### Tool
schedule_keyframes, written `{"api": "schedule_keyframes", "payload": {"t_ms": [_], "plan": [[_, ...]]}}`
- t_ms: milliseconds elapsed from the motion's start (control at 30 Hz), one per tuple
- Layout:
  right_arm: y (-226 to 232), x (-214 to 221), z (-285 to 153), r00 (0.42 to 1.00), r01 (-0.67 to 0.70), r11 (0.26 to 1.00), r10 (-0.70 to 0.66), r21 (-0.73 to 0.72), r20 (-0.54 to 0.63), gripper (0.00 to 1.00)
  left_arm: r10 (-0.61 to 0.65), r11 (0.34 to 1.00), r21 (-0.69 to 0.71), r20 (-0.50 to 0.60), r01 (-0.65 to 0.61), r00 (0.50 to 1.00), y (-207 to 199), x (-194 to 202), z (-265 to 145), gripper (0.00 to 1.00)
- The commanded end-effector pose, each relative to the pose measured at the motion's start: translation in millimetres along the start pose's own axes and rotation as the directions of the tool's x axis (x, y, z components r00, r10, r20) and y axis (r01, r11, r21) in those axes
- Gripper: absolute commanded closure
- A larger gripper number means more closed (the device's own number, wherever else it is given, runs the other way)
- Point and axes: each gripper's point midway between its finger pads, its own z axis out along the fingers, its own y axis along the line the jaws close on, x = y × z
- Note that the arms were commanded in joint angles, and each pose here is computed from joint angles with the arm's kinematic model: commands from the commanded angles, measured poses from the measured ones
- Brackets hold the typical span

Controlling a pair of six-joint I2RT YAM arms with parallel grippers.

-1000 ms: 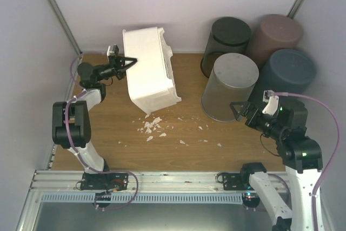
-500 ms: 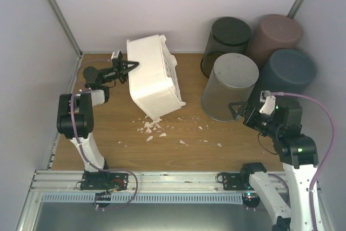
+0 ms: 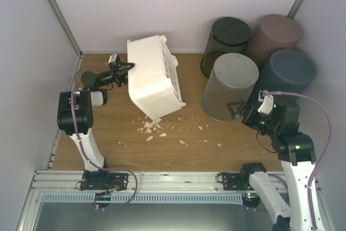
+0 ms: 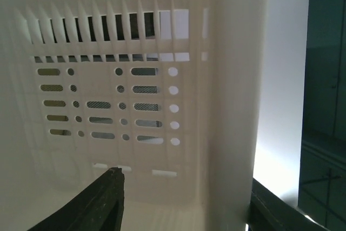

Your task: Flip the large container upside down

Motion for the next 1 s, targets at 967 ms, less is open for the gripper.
{"api": "schedule_keyframes", "payload": {"t_ms": [967], "plan": [[0,3,9,1.000,-0.002,1.000,0.002,-0.025,-0.010,0.00,-0.100,0.977,-0.199,-0.075,0.083,0.992,118,4,-98,0.46]]}}
